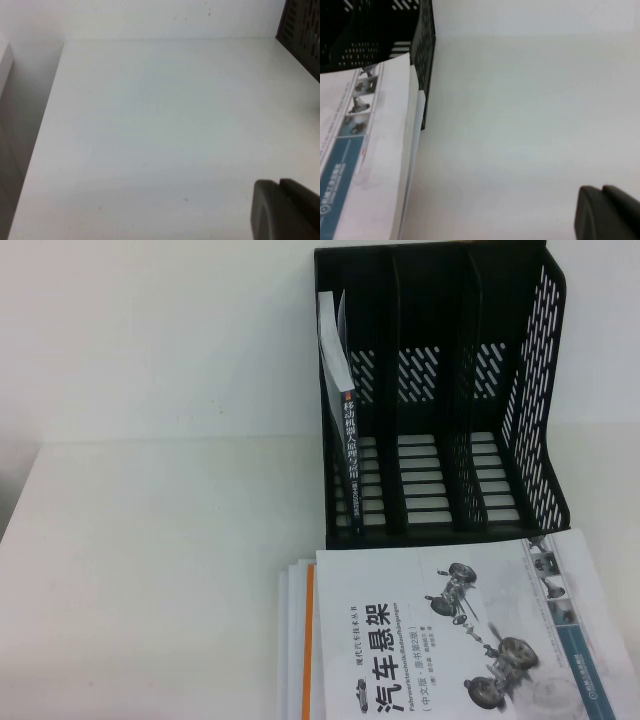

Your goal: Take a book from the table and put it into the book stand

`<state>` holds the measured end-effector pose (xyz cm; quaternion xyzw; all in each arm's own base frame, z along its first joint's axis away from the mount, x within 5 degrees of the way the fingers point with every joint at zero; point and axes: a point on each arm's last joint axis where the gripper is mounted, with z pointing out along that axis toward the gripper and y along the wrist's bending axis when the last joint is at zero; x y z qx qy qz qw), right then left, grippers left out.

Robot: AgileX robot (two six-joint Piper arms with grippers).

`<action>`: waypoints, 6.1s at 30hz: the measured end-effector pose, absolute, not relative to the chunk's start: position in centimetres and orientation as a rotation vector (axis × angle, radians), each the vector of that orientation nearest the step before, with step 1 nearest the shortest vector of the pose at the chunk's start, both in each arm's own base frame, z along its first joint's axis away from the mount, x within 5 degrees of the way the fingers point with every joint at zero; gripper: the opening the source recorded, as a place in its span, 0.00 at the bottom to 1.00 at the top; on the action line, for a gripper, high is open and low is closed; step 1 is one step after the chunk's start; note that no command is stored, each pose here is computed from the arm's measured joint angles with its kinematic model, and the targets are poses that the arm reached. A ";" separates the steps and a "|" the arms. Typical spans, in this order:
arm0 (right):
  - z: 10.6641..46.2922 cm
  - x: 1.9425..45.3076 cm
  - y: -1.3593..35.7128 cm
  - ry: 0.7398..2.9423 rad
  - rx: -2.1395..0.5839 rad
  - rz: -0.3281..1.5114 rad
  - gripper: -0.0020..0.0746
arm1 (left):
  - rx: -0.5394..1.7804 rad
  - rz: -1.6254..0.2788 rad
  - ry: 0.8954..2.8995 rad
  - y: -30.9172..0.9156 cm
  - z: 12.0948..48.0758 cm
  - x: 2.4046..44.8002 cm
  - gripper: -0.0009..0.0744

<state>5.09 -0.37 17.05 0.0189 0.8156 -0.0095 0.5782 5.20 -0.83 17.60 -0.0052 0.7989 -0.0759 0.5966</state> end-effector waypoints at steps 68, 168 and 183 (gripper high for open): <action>25.4 4.3 0.7 1.072 -0.097 -0.003 0.02 | -0.239 -0.367 1.225 0.1 24.1 4.9 0.01; 17.7 24.5 11.7 2.600 -0.096 0.571 0.02 | -0.438 -1.580 2.453 -4.5 17.2 23.9 0.71; 17.6 24.5 11.8 2.605 -0.106 0.578 0.02 | -0.513 -1.636 2.425 -4.7 15.3 24.8 0.71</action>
